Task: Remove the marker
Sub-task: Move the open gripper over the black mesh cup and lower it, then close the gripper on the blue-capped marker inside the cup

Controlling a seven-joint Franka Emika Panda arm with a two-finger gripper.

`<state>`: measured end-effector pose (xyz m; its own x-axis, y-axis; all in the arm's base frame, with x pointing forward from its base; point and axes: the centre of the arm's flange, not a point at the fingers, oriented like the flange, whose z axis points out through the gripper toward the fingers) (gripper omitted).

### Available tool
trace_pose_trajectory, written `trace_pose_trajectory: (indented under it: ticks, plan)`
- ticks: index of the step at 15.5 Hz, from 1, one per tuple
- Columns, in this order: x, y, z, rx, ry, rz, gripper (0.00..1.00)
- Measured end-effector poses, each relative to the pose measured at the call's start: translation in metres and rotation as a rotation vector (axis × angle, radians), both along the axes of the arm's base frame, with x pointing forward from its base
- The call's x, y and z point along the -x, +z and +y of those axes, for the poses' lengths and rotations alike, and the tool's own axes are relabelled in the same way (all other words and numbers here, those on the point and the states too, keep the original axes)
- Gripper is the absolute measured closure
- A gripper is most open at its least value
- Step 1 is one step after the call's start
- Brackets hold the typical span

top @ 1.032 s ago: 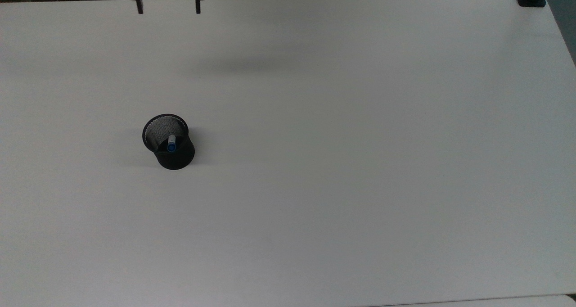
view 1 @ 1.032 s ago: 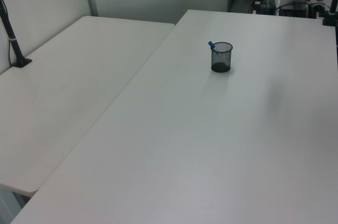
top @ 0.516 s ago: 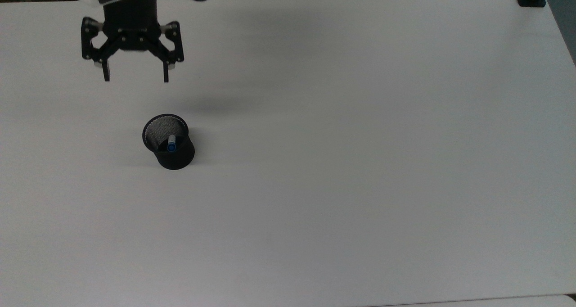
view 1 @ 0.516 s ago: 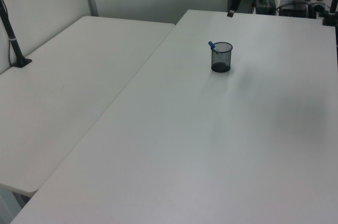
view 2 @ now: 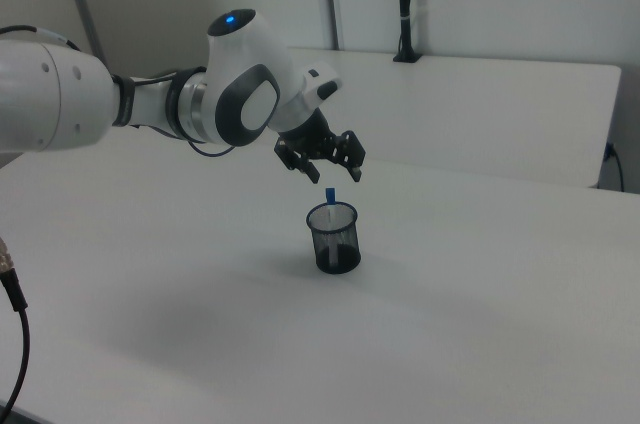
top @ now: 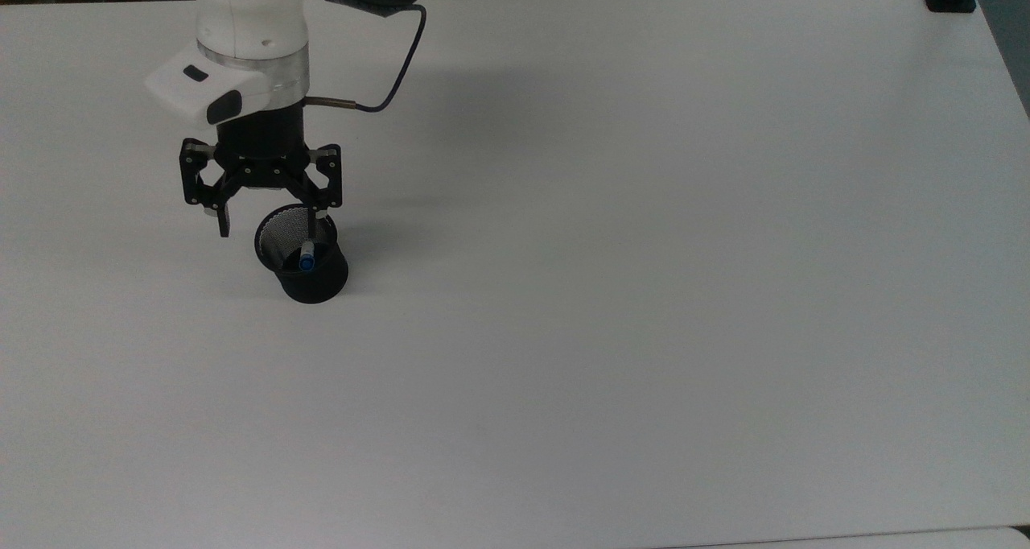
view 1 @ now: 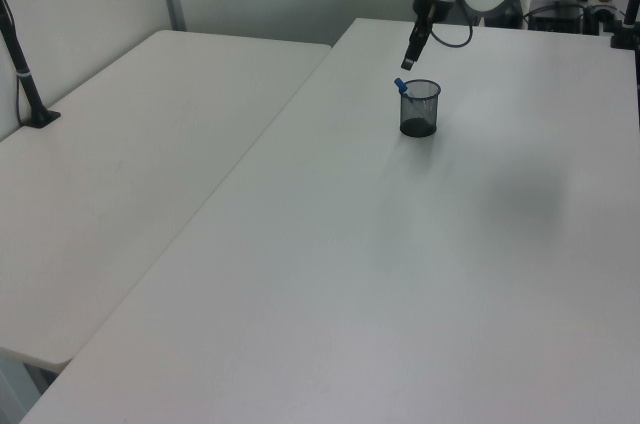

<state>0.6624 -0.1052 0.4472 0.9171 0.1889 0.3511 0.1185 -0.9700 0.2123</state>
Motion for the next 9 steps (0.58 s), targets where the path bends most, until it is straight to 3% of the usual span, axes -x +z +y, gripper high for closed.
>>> trace_pose_trajectory:
  ticks: [9]
  plan:
    - [-0.015, -0.048, 0.018, -0.046, -0.051, -0.03, 0.2]
